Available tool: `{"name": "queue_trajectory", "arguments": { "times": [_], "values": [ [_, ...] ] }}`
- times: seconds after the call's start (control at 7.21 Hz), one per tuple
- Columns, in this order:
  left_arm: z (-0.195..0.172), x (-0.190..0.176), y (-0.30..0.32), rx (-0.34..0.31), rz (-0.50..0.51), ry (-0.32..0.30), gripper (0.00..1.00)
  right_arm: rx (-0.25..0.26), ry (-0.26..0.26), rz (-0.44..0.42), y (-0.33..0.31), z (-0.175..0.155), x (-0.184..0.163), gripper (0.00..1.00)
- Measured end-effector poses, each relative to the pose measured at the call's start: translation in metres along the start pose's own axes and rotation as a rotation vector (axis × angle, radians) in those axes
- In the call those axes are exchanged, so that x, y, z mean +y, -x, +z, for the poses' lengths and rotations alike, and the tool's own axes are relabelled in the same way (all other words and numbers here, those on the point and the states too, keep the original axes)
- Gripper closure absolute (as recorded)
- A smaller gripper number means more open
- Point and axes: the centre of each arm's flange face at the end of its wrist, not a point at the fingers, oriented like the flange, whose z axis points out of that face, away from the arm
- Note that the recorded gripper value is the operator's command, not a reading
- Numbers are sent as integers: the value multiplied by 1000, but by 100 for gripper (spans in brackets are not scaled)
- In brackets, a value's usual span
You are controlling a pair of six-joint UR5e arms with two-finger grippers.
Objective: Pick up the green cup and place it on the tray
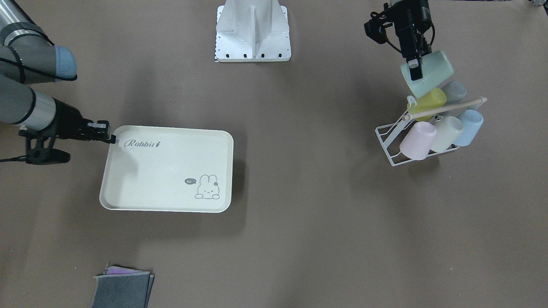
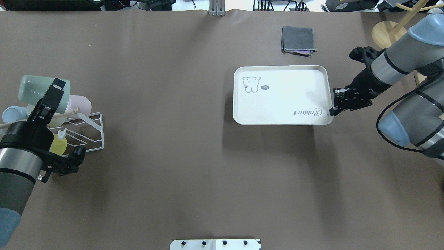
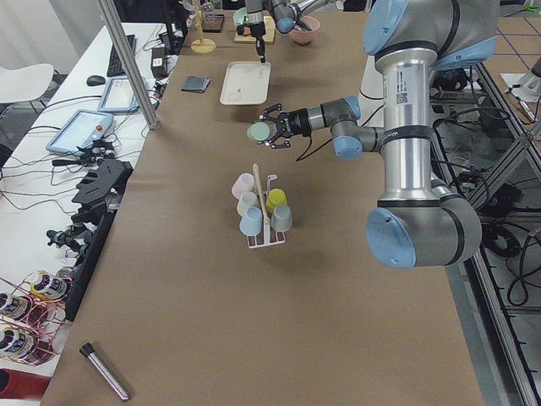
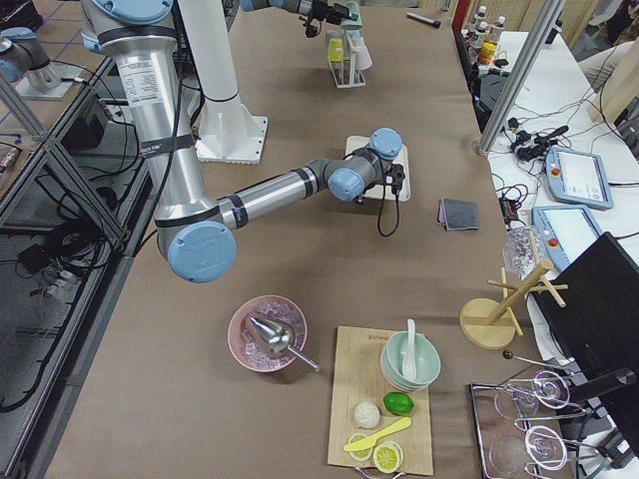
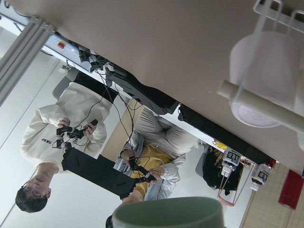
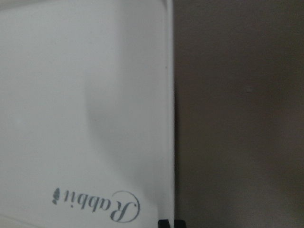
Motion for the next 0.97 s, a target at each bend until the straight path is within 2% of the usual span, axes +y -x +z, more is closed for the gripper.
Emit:
{"name": "queue_trajectory", "arguments": {
  "times": [0.28,0.55,0.69,0.97],
  "values": [
    [42,-21,44,-10,-167,-76,88,7,3,-21,73,39,16,100],
    [99,-36,90,20,-356,-167,88,21,-27,-41,149,84,42,100],
    [120,-40,98,48,-483,-249,88,25,-36,-47,172,101,55,100],
    [132,-58,95,119,-784,-457,90,40,-55,-32,196,126,67,98]
  ]
}}
